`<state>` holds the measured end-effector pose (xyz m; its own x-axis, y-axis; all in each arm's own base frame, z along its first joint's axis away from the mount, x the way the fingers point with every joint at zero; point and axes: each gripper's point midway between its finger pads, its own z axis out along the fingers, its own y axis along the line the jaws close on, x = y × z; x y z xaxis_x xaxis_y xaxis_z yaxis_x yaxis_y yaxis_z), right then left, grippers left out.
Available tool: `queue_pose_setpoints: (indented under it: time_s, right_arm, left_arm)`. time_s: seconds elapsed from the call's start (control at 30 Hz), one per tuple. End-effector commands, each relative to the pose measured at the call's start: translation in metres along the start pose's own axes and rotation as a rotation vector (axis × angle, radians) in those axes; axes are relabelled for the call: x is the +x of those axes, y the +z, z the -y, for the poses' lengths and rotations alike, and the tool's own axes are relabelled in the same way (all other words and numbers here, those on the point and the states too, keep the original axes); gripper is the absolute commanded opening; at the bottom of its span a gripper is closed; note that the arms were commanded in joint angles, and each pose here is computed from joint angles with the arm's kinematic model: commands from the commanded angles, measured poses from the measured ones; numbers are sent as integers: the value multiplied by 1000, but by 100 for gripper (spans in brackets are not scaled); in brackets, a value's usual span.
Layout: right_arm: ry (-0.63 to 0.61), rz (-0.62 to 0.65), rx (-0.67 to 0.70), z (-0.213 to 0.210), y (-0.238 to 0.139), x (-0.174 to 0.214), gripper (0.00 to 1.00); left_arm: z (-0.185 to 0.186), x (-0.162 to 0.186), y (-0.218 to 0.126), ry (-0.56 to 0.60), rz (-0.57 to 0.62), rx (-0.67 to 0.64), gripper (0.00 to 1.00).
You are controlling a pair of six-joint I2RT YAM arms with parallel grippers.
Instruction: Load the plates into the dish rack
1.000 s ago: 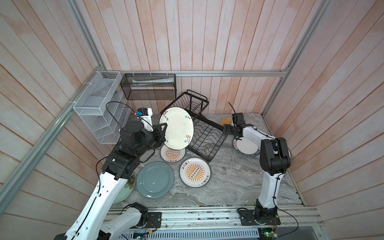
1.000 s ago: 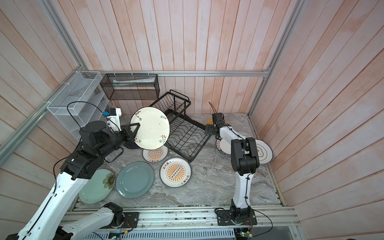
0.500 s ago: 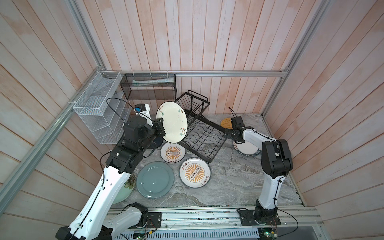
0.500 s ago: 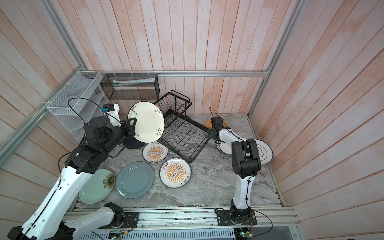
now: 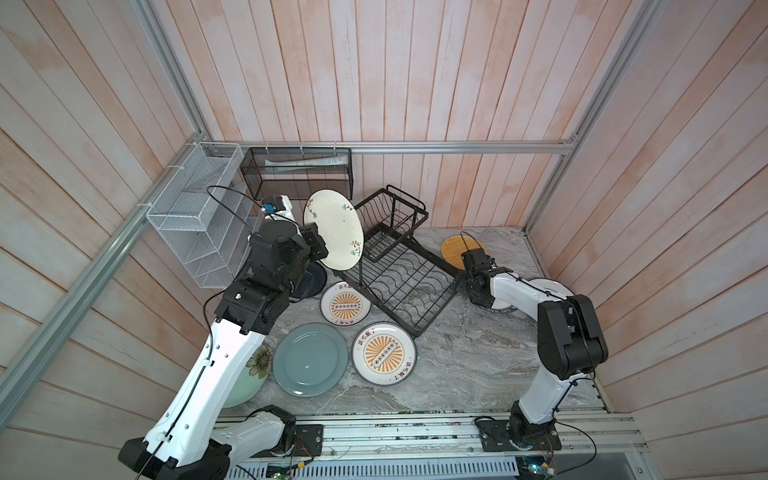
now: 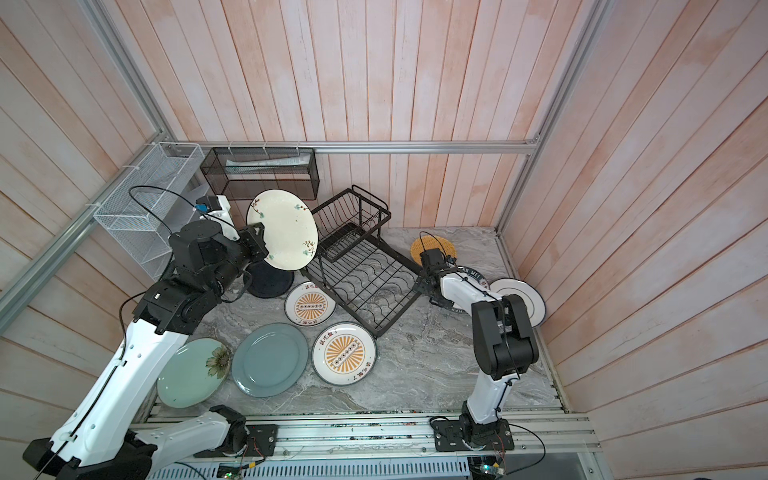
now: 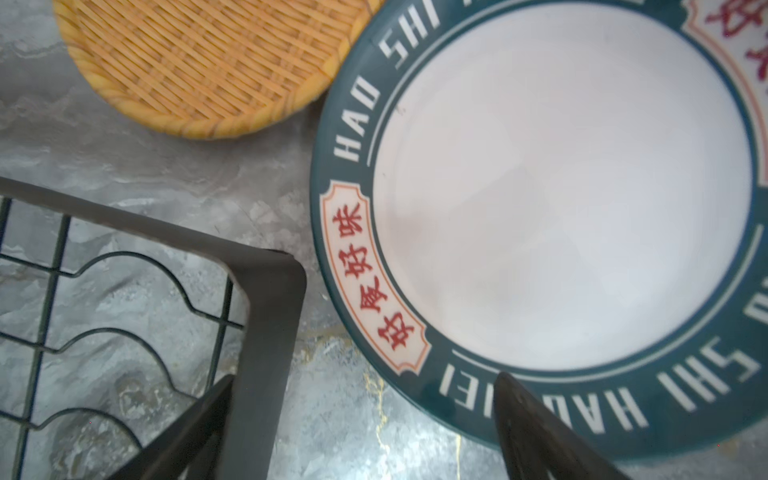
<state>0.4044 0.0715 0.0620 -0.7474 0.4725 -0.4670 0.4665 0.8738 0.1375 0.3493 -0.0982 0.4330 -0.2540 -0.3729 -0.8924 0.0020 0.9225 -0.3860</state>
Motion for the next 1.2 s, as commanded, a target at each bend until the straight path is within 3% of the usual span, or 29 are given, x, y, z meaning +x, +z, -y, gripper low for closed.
queue_pose_setpoints:
  time_s: [0.0,0.13,0.3,0.43,0.6,0.7,0.83,1.07,1.17]
  right_arm:
    - [-30,-26,27,8,-8,14,95]
    - [-153,89,4,-12,-22,-26,96]
    - [-342,240,-210,-63,-39,-58,98]
    - [-529,247,-307,-91,-32,-69,98]
    - [-777,153,-371,-123,-16,-67,94]
    - [-890,101,-398,-135,-6,-54,88]
    - [-965,52,-338,-133,19,-51,72]
    - [-1005,-1,-346,-134,35,-41,51]
    - [-1008,-33,-353,-132,39,-33,36]
  left_arm:
    - [3,-44,-13,-88,145,-10,0]
    - [-16,-48,-23,-113,155,-102,0]
    - [-51,-30,-37,-168,122,-220,0]
    - [-63,-10,-33,-199,66,-229,0]
    - [-76,-7,-41,-213,66,-247,0]
    - [-83,-4,-44,-212,50,-260,0]
    - [-88,0,-49,-214,48,-255,0]
    - [-90,6,-58,-194,31,-241,0]
    - [-91,5,-63,-185,38,-238,0]
